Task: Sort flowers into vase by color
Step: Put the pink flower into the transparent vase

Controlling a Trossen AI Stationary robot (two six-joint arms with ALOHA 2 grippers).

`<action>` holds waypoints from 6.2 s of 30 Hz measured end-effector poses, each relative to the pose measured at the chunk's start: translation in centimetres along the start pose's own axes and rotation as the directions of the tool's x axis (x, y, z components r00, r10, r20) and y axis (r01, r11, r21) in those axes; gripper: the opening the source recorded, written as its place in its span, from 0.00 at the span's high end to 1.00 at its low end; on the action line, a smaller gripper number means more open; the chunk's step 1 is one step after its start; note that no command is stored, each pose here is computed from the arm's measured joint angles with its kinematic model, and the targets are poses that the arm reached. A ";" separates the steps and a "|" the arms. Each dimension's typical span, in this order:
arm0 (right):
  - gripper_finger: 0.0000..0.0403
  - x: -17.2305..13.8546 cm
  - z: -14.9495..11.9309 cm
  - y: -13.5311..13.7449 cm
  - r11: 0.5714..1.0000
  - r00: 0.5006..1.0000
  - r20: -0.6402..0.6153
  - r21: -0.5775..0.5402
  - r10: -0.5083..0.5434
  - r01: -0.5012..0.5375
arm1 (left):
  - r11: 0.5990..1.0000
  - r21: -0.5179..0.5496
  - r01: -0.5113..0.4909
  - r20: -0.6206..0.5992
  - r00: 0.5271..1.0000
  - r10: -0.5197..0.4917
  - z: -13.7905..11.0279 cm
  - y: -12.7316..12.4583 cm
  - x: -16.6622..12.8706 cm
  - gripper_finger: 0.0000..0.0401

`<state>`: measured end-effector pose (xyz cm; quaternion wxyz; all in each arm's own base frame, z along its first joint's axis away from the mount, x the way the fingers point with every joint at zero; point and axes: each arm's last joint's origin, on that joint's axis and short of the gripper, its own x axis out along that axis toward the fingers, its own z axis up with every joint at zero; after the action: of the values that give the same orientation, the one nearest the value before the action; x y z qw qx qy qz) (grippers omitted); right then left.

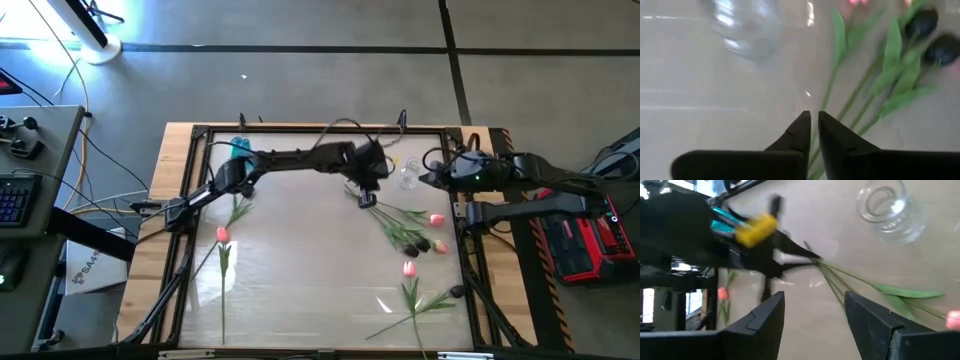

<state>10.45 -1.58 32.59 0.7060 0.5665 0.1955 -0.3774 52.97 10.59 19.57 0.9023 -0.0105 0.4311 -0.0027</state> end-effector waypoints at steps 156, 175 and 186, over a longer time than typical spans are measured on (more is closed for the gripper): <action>0.96 4.6 3.3 0.4 0.712 0.787 0.574 -0.454 -0.227 0.537 | 0.857 -0.147 0.494 0.543 0.765 -0.347 7.2 4.1 -12.3 0.66; 0.95 7.6 2.8 -1.9 0.631 0.717 0.638 -0.439 -0.282 0.639 | 0.864 -0.185 0.468 0.550 0.778 -0.304 6.7 6.2 -12.6 0.66; 0.95 7.7 4.3 -2.5 0.643 0.722 0.605 -0.414 -0.334 0.644 | 0.871 -0.198 0.450 0.555 0.784 -0.279 6.5 6.9 -12.8 0.66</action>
<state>12.80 -8.26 26.76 0.7372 0.1238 0.2753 -0.6045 49.94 17.76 33.45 0.9512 -0.2407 0.1612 -0.1066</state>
